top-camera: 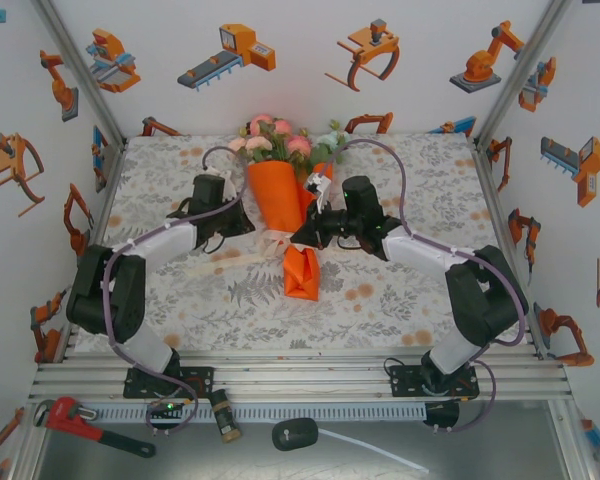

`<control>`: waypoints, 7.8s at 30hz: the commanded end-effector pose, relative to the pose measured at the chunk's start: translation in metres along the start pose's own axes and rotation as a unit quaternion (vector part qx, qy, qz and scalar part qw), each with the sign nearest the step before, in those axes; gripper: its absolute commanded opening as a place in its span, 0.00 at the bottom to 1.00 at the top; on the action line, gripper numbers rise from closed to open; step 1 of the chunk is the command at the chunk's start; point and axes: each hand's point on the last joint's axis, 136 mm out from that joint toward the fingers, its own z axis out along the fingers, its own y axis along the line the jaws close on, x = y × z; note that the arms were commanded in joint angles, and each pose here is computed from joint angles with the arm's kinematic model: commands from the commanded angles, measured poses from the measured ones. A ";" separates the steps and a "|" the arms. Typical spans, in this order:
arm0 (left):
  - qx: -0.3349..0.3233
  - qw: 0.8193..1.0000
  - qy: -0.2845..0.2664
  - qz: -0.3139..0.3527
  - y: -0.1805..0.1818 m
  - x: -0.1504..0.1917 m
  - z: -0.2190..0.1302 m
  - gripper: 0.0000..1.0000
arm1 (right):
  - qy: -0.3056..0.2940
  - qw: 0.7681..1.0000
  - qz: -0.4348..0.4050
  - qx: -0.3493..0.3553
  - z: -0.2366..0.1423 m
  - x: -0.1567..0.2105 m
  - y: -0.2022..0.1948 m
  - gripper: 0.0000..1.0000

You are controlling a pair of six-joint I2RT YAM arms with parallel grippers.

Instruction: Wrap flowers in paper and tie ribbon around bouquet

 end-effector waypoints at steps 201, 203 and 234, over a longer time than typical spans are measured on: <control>-0.025 0.992 -0.029 -0.118 -0.048 0.005 -0.075 0.01 | -0.015 0.993 -0.014 0.120 -0.023 0.051 0.021 0.00; -0.031 0.993 -0.025 -0.115 -0.042 0.013 -0.075 0.01 | -0.026 0.990 -0.016 0.136 -0.020 0.039 0.014 0.00; -0.062 0.991 -0.067 -0.097 -0.034 -0.002 -0.097 0.16 | -0.018 0.984 -0.067 0.166 0.014 0.019 -0.023 0.37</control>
